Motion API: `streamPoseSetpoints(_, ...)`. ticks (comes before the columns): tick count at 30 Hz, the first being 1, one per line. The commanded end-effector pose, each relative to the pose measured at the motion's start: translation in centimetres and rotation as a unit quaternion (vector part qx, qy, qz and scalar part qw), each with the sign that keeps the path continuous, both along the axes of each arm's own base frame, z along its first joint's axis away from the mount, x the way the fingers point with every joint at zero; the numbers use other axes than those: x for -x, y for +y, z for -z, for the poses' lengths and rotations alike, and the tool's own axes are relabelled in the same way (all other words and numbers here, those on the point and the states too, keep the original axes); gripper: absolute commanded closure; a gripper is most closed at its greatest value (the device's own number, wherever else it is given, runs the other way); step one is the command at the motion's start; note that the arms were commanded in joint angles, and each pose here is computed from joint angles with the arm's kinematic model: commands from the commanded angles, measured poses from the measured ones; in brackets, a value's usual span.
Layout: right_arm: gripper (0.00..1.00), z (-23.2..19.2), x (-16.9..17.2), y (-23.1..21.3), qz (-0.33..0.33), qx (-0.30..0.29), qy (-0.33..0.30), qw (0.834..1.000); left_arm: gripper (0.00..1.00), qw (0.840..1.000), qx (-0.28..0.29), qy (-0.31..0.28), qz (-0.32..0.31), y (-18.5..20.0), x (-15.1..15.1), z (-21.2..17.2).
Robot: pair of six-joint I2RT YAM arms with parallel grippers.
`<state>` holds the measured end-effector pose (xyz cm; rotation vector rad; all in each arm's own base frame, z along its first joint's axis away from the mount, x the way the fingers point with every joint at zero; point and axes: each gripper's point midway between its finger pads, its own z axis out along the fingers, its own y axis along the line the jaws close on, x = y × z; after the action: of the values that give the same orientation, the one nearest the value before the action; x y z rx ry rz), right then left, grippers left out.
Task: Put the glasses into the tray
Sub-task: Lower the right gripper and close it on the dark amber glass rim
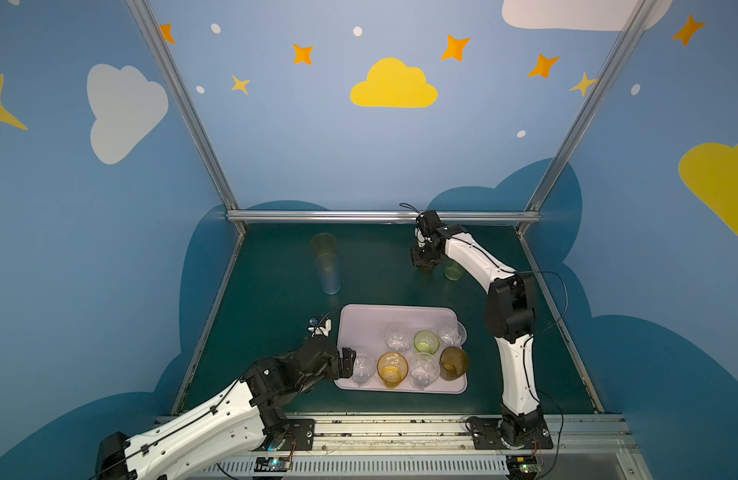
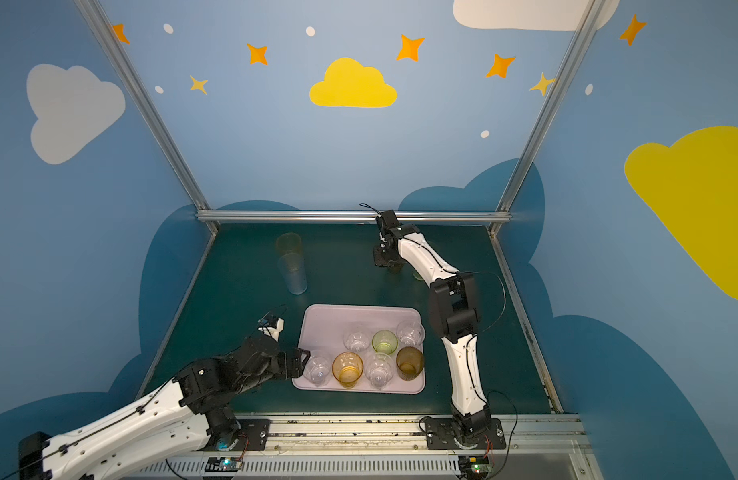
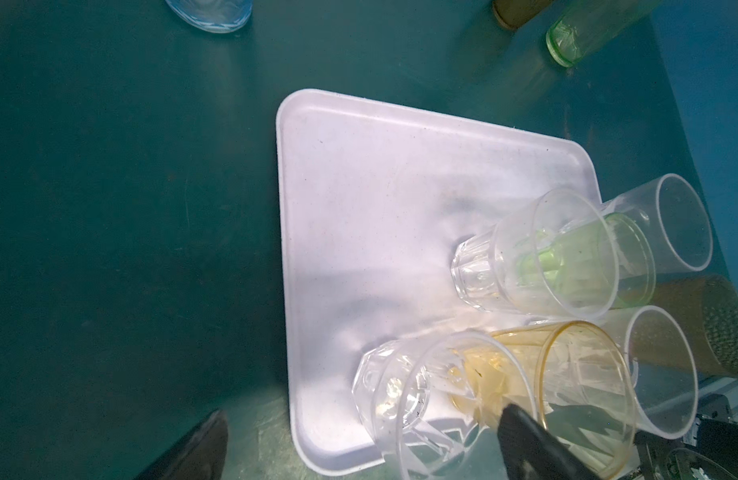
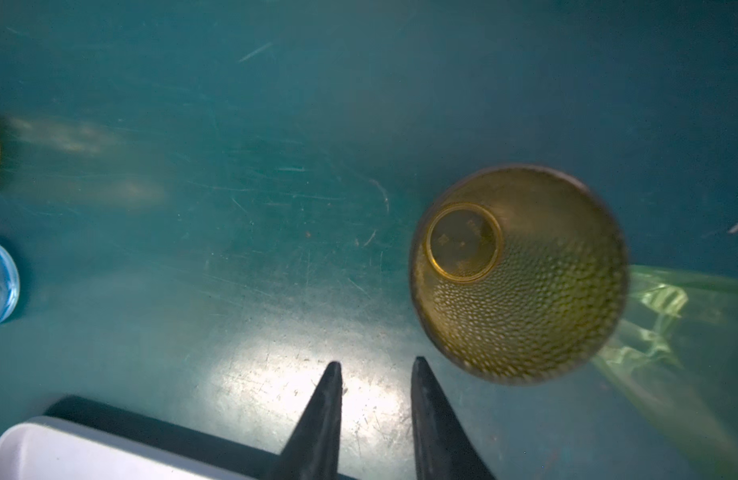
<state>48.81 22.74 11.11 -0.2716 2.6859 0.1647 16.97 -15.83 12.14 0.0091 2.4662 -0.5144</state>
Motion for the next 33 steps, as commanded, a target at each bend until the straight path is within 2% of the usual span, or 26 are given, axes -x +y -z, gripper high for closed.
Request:
streamPoseSetpoints(1,0.70,-0.3,-0.8,-0.8,0.002,0.032,-0.011,0.999,0.00,1.000,-0.003,-0.014,-0.002,0.0,-0.6,-0.9)
streamPoseSetpoints(7,0.68,0.7,-1.3,-1.4,-0.003,0.068,-0.014,0.998,0.00,1.000,-0.008,-0.009,-0.004,0.1,-0.6,-0.5)
streamPoseSetpoints(23,0.66,2.7,-2.4,-1.0,-0.024,0.083,-0.002,0.996,0.00,1.000,-0.010,0.000,-0.009,0.3,-0.6,-0.1)
streamPoseSetpoints(33,0.75,3.3,-2.1,-1.0,-0.026,0.087,0.008,0.996,0.00,1.000,-0.010,0.003,-0.011,0.2,-0.7,0.0)
